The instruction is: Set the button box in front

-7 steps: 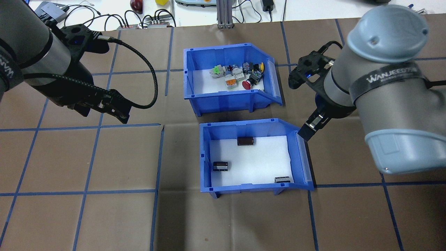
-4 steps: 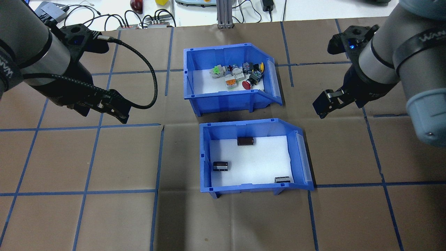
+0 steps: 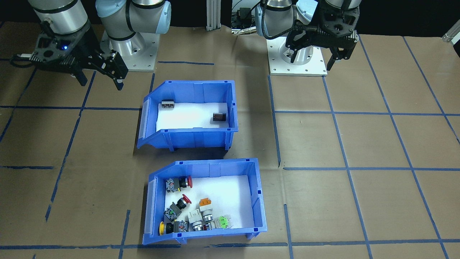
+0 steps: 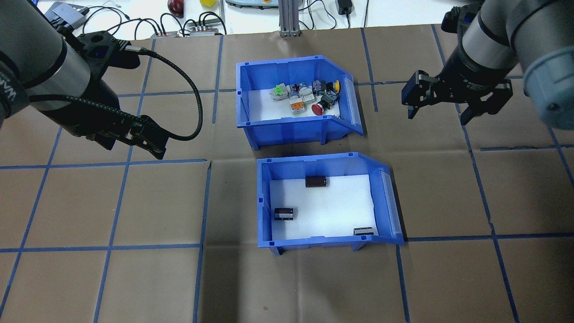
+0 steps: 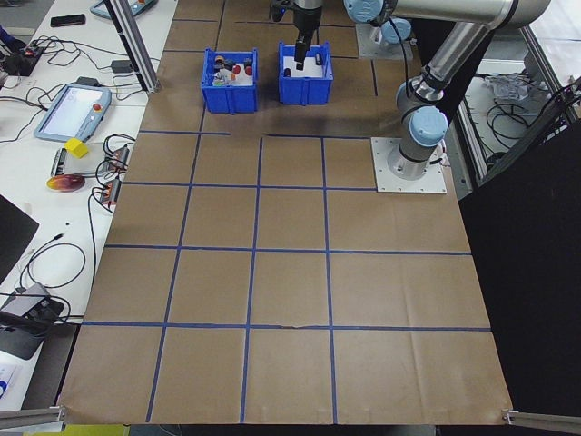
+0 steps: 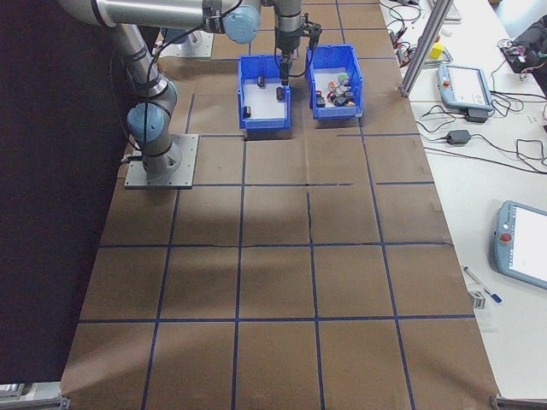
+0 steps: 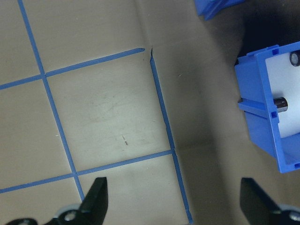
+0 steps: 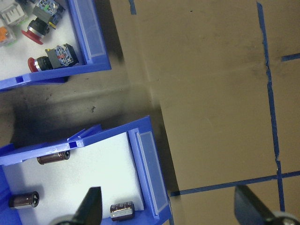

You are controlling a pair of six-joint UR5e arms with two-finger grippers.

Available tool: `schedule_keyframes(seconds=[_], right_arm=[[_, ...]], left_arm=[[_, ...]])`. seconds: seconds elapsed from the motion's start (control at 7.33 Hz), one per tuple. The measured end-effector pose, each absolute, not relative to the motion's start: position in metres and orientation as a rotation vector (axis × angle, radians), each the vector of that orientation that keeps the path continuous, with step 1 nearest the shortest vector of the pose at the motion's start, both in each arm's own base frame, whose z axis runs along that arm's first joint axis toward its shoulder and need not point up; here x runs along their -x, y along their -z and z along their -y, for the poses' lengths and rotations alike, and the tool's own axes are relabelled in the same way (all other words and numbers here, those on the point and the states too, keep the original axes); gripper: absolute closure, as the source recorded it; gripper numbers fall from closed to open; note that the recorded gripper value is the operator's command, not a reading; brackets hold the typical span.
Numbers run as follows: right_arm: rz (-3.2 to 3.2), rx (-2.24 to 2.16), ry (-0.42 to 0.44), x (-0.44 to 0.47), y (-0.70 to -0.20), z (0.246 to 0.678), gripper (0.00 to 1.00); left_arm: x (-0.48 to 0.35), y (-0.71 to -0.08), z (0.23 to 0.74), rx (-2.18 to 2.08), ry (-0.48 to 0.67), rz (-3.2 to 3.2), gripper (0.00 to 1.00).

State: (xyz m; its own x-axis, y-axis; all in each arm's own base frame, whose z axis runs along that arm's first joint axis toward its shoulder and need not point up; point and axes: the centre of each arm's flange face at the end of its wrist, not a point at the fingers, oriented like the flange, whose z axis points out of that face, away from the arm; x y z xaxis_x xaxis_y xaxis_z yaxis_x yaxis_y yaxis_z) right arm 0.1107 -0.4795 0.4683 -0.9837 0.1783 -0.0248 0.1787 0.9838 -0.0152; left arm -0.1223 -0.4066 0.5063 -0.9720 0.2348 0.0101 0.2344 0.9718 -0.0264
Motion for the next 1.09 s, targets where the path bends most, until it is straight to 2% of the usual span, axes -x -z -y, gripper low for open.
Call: schedule_keyframes(seconds=[0.27,1.09], right_arm=[[-3.122,-0.255,-0.010,-0.124,-0.471,0.499,0.00],[-3.133,-0.224,-0.026,-0.128,-0.468,0.503,0.00]], left_arm=[[0.122,-0.506,0.407,0.369,-0.038,3.106,0.01],[0.122,-0.506,0.407,0.368,-0.038,3.105,0.01]])
